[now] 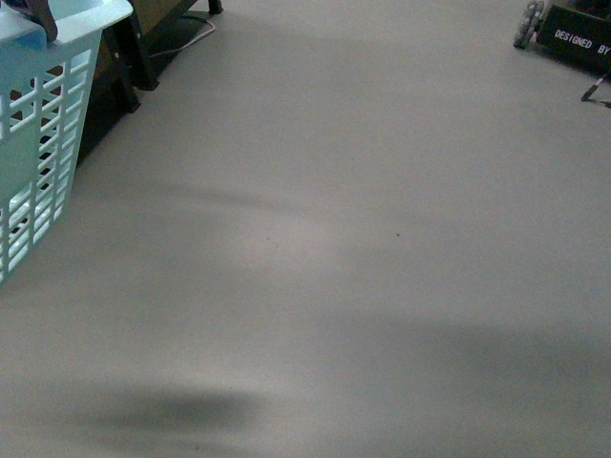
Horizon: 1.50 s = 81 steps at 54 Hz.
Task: Pick mango and avocado into basket
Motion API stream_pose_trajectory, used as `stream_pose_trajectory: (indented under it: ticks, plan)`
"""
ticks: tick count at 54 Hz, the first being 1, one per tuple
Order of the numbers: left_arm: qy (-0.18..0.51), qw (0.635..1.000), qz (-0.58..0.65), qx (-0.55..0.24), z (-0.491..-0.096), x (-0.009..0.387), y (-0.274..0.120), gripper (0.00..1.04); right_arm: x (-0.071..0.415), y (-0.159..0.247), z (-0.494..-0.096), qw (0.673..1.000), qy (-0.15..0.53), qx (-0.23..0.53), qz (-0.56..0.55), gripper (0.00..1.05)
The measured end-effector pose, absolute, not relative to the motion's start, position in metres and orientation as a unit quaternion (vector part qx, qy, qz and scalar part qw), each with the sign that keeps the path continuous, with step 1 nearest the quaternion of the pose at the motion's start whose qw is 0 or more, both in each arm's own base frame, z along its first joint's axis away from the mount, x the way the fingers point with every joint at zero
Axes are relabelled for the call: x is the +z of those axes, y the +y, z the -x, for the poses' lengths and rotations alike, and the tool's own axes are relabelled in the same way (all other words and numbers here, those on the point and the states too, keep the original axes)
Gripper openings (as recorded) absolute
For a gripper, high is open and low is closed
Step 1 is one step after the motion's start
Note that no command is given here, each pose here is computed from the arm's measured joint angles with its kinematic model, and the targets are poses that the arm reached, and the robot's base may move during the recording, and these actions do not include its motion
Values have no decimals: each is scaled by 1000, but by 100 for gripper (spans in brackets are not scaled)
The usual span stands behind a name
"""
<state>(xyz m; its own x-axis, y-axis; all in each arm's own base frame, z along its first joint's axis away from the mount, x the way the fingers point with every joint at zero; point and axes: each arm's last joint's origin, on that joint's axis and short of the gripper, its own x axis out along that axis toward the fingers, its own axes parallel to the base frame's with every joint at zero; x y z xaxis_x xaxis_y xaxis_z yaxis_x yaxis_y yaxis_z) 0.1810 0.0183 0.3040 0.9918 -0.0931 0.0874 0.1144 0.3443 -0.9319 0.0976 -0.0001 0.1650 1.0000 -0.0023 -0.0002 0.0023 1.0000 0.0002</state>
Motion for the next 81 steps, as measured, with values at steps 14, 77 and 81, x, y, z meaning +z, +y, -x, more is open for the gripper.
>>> stream_pose_trajectory:
  ticks: [14,77,81]
  plan:
    - [-13,821,567,-58,-181,304,19,12,165,0,-98,1000,0,0,0,97]
    - [-13,821,568,-58,-181,304,19,12,165,0,-98,1000,0,0,0,97]
    - [-13,821,568,-58,-181,304,19,12,165,0,-98,1000,0,0,0,97]
